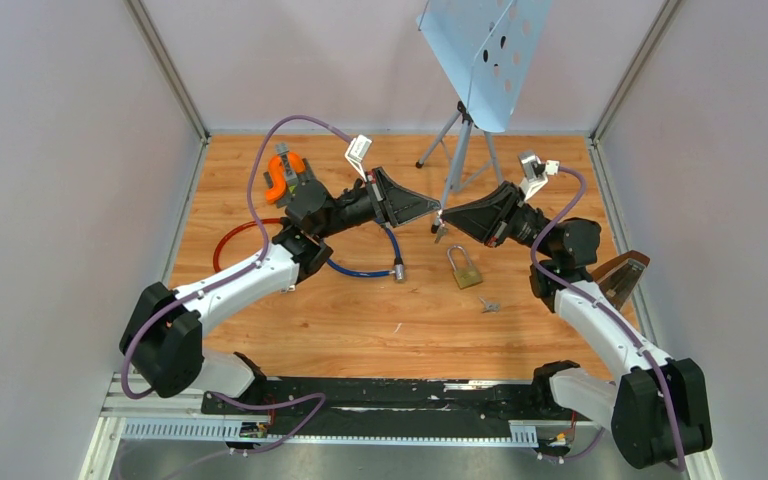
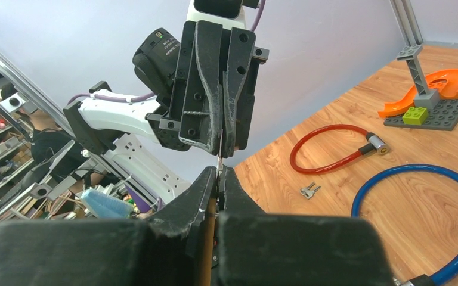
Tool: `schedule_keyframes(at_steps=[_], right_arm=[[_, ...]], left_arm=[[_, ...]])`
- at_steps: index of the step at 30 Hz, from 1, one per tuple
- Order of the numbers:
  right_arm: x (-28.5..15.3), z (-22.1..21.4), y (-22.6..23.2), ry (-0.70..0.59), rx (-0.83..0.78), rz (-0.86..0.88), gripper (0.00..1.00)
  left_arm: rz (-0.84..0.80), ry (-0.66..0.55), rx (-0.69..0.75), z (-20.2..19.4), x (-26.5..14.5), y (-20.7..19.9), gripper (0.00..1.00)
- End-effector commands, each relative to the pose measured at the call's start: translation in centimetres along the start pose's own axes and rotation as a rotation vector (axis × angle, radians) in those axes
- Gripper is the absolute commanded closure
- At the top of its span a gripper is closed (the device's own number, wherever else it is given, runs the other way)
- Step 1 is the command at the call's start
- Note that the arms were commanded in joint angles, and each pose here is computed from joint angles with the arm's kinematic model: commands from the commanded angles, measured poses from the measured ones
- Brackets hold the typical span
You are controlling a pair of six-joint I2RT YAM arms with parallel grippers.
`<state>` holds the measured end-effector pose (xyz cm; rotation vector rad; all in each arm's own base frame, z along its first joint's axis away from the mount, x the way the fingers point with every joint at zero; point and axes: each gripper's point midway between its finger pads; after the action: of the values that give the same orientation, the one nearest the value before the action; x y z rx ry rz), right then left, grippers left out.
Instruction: Unlock with the key
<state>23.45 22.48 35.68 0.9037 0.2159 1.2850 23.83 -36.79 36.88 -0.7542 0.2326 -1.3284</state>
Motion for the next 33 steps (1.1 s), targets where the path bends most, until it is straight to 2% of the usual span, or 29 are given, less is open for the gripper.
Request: schedule_keyframes(at_steps=[1,5,7,9,10,11,12,13,14,15,16,17,18,19,20,24,26,28,31,33], right_arm=[[0.2,0.0,0.3,0.006,-0.016,0.016,1.00],[0.1,-0.1,-0.1,0.000,-0.002,-0.001,1.00],[-0.1,-0.3,-0.3,-0.002,0.005,-0.012,1.00],[-0.2,-0.5,-0.6,-0.005,0.016,-0.029,1.00],[-0.4,-0.7,-0.8,-0.005,0.028,-0.042,1.00],[-0.5,-0.8,-1.0,-0.009,0.035,-0.052,1.00],[-0.7,-0.9,-1.3,-0.013,0.047,-0.066,1.00],[-0.9,-1.2,-1.5,-0.015,0.059,-0.082,1.00],[-1.1,-1.4,-1.9,-0.019,0.072,-0.099,1.00],[-1.3,-1.7,-2.3,-0.026,0.090,-0.121,1.00],[-1.6,-1.9,-2.8,-0.034,0.107,-0.143,1.00],[-1.9,-2.2,-3.2,-0.042,0.125,-0.164,1.00],[-2.2,-2.5,-3.4,-0.050,0.138,-0.180,1.00],[-2.5,-2.8,-3.7,-0.058,0.150,-0.197,1.00],[-2.8,-3.0,-4.1,-0.068,0.160,-0.215,1.00],[-4.0,-3.6,-5.4,-0.108,0.176,-0.296,1.00],[-4.4,-3.7,-6.1,-0.127,0.196,-0.353,1.00],[-5.0,-3.8,-7.0,-0.141,0.216,-0.410,1.00],[-5.5,-4.3,-7.7,-0.157,0.242,-0.433,1.00],[-5.8,-4.6,-8.2,-0.168,0.258,-0.443,1.00]], left_arm=[[-0.057,-0.033,0.028,0.9,0.2,-1.7,1.00],[-0.043,-0.036,0.034,0.7,0.0,-1.4,1.00],[-0.013,-0.033,0.052,0.6,-0.2,-0.9,0.95],[0.036,-0.026,0.081,0.6,-0.6,-0.3,0.81],[0.073,-0.012,0.080,0.4,-1.0,0.1,0.71],[0.112,-0.018,0.113,0.6,-1.1,0.7,0.66],[0.176,-0.015,0.111,0.7,-1.7,1.5,0.55],[0.237,0.021,0.122,0.0,-2.3,2.6,0.48],[0.290,-0.002,0.142,0.8,-2.9,3.1,0.32],[0.364,0.038,0.147,0.2,-3.7,4.2,0.23],[0.431,0.014,0.164,1.1,-4.3,4.7,0.07],[0.512,0.059,0.154,0.2,-5.5,6.0,0.04],[0.578,0.027,0.156,1.4,-6.2,6.6,0.01],[0.661,0.075,0.110,0.2,-7.6,7.9,0.01],[0.713,0.060,0.078,0.6,-8.6,8.8,0.00],[0.785,0.051,-0.125,-0.8,-12.5,12.3,0.01],[0.798,0.040,-0.159,-1.2,-13.5,13.6,0.04],[0.876,0.077,-0.179,-2.1,-14.4,15.0,0.05],[1.015,0.235,-0.262,-5.7,-15.9,17.4,0.06],[1.106,0.322,-0.259,-7.4,-16.4,18.6,0.05]])
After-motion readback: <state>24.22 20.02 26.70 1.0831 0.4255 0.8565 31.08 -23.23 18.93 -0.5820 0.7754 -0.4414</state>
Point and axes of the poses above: each gripper's point midway between its finger pads, its own x axis out along the fingers, its own y axis along the line the jaws close on, z = x × y, and after that the axes turned 10 degrees about x, right-handed
